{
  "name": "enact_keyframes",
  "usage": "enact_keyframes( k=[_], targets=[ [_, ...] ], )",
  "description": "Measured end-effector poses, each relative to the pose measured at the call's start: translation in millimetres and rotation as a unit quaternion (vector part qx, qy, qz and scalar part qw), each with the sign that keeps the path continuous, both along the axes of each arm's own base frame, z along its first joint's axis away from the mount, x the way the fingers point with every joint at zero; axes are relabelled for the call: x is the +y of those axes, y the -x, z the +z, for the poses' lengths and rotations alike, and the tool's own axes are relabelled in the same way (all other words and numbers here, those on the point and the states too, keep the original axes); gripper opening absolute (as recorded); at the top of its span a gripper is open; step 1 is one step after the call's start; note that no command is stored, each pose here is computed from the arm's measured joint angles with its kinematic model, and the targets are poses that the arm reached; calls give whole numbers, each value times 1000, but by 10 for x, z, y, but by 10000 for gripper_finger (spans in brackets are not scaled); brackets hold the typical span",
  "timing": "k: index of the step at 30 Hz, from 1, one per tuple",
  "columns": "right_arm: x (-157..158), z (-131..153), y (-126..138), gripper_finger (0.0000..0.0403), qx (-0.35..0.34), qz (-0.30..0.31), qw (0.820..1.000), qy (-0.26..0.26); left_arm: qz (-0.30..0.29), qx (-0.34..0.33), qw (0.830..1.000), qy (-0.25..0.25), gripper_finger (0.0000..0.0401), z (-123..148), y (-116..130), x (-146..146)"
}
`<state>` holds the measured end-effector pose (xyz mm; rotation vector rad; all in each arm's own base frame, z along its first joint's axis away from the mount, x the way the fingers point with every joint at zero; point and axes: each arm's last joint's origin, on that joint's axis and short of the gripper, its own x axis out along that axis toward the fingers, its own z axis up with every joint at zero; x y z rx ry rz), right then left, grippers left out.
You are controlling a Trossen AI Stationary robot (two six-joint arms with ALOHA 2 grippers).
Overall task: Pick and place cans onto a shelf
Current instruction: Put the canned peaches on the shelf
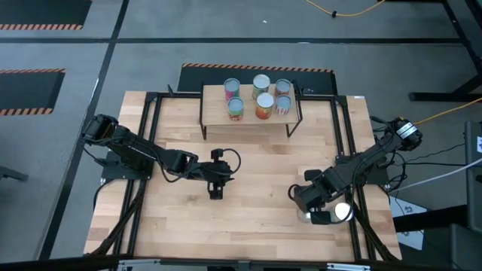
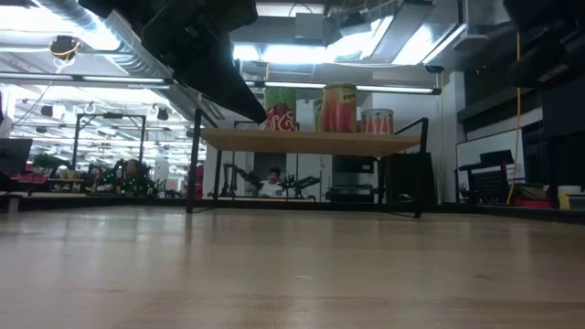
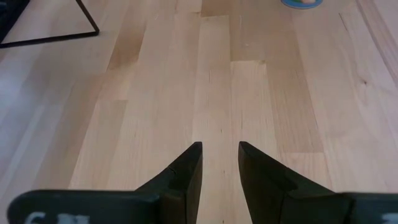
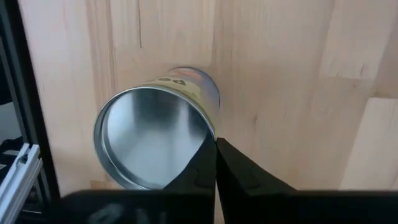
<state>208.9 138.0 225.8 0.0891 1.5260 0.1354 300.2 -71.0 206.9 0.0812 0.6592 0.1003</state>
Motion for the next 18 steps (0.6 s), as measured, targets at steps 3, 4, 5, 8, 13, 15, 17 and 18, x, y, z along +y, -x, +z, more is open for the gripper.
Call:
enact_keyframes(
  k=[3, 4, 5, 8, 13, 15, 17, 18],
  targets=[
    [-21, 7, -30, 4, -8, 13, 1000, -2, 0, 0, 1000, 0, 96, 0, 0, -1],
    [-33, 9, -48, 4, -12, 16, 1000, -3, -1, 0, 1000, -1, 96, 0, 0, -1],
    [-50, 10, -68, 4, -16, 16, 1000, -4, -1, 0, 1000, -1, 96, 0, 0, -1],
    [-113, 13, -137, 4, -32, 17, 999, -8, -1, 0, 1000, -1, 96, 0, 0, 0],
    [-267, 27, -293, 4, -73, 25, 997, -16, -1, 0, 1000, -1, 96, 0, 0, 0],
    [-345, 37, -367, 4, -94, 29, 995, -19, -1, 0, 1000, -1, 96, 0, 0, -1],
    [-441, 49, -442, 4, -116, 28, 993, -21, -1, 0, 1000, -1, 96, 0, 0, 0],
    [-493, 55, -480, 4, -126, 25, 991, -21, -1, 0, 1000, -1, 96, 0, 0, -1]
  ],
)
